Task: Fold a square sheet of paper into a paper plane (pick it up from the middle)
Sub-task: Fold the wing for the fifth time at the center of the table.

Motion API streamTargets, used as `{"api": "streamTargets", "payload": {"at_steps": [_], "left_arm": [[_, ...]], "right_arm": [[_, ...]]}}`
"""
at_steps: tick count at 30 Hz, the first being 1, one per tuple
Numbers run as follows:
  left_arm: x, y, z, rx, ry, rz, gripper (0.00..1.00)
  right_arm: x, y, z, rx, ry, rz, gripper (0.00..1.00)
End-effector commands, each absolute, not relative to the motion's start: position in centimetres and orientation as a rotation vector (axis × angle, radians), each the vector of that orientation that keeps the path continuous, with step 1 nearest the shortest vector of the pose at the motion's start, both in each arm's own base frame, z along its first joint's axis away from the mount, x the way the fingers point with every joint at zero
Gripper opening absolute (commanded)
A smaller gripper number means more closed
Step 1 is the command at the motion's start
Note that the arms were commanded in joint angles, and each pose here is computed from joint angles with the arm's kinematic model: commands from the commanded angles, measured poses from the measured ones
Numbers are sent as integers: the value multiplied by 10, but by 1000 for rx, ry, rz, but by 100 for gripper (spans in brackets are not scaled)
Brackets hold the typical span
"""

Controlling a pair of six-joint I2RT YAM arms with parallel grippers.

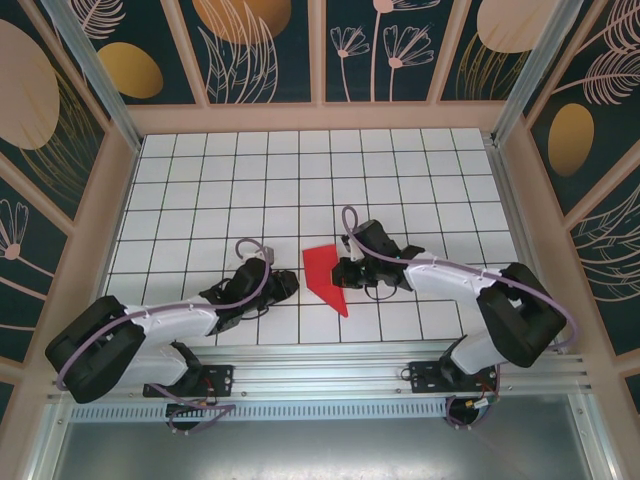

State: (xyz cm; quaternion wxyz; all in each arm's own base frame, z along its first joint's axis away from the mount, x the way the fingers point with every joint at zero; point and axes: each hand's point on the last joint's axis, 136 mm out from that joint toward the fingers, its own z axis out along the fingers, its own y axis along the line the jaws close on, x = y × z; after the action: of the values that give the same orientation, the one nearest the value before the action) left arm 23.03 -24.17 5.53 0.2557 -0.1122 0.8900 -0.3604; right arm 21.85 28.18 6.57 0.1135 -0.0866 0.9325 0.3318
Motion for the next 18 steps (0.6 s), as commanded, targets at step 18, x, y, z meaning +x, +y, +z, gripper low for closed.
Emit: {"api": "streamTargets", "payload": {"at_steps": [18], "left_arm": [[236,-281,59,-264,2435,-1136,38]], "right_arm": [[226,253,5,-154,2823,966,6]]}}
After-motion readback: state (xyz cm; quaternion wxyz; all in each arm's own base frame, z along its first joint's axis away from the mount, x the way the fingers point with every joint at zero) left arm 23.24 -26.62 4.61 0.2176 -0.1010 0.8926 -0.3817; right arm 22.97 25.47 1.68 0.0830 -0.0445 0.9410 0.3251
